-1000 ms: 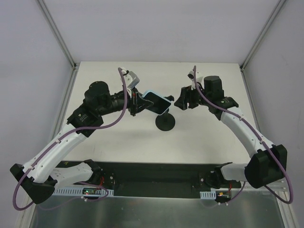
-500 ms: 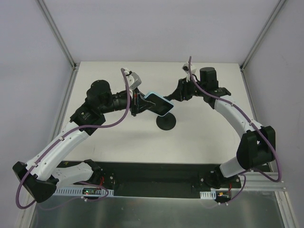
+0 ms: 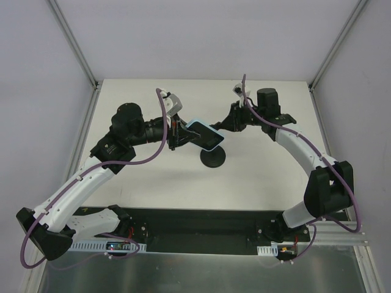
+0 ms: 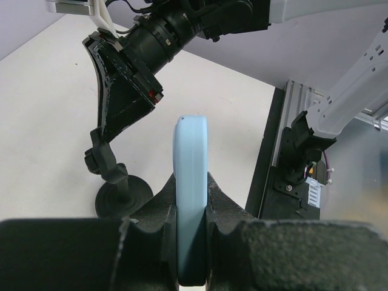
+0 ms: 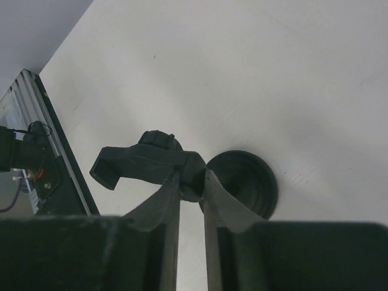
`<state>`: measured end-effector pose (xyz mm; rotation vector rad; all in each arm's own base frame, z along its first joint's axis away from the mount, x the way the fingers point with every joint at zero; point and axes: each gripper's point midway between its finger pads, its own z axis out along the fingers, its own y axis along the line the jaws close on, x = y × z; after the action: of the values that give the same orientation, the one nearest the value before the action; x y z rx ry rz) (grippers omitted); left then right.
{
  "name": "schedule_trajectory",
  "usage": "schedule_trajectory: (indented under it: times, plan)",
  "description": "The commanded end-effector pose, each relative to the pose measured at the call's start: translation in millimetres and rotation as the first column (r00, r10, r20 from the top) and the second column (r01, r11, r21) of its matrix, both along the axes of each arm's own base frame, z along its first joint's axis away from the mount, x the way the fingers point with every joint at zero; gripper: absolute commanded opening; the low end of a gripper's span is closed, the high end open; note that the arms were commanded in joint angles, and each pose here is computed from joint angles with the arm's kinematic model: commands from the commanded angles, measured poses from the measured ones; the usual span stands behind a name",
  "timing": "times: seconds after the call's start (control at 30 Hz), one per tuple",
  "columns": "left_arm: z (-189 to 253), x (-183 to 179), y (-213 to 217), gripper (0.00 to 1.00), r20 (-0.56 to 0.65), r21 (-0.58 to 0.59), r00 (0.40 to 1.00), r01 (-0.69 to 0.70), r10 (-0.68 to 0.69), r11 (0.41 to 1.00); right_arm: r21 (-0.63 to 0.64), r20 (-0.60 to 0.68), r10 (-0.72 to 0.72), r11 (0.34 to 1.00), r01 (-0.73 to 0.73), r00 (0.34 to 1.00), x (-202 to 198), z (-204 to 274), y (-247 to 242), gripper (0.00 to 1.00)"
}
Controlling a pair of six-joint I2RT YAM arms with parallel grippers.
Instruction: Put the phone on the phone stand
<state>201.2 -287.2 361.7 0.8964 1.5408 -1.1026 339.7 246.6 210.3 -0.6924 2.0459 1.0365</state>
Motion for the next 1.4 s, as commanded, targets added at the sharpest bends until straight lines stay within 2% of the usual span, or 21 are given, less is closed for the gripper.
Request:
schedule_trajectory:
  times: [0.0, 0.03, 0.07, 0.2, 0.37, 0.5, 0.77, 1.07, 1.37]
  plan:
    - [32, 3, -2, 0.0, 0.122, -0.077, 0.993, 0.016, -0.006, 0.997, 0.063, 0.06, 0.034, 0.997, -0.038, 0.998, -1, 26, 6, 0.1]
    - [31, 3, -2, 0.0, 0.122, -0.075, 0.992, 0.017, -0.008, 0.997, 0.07, 0.049, 0.034, 0.997, -0.037, 0.998, -2, 27, 7, 0.03]
    - [30, 2, -3, 0.0, 0.124, -0.072, 0.992, 0.023, -0.014, 0.997, 0.078, 0.035, 0.028, 0.996, -0.031, 0.999, -4, 29, 8, 0.01]
    - [23, 6, -6, 0.0, 0.123, -0.054, 0.992, 0.029, -0.022, 0.998, 0.097, 0.019, 0.069, 0.993, -0.071, 0.997, -32, 34, 21, 0.01]
    - [18, -19, -17, 0.0, 0.113, -0.043, 0.971, 0.215, -0.209, 0.976, 0.066, 0.049, 0.115, 0.991, -0.118, 0.992, -58, 30, 31, 0.0]
    - [9, -23, -21, 0.0, 0.108, -0.025, 0.956, 0.275, -0.271, 0.961, 0.026, 0.071, 0.159, 0.987, -0.161, 0.985, -71, 22, 30, 0.0]
    - [-17, -21, -30, 0.0, 0.084, 0.012, 0.937, 0.341, -0.34, 0.94, 0.006, 0.129, 0.33, 0.943, -0.333, 0.935, -101, 32, 41, 0.01]
    - [-34, -14, -37, 0.0, 0.034, 0.035, 0.929, 0.367, -0.368, 0.929, -0.001, 0.15, 0.431, 0.9, -0.436, 0.89, -120, 36, 40, 0.0]
    - [-51, -6, -43, 0.0, -0.024, 0.066, 0.927, 0.374, -0.374, 0.925, -0.01, 0.158, 0.444, 0.894, -0.449, 0.882, -122, 41, 40, 0.01]
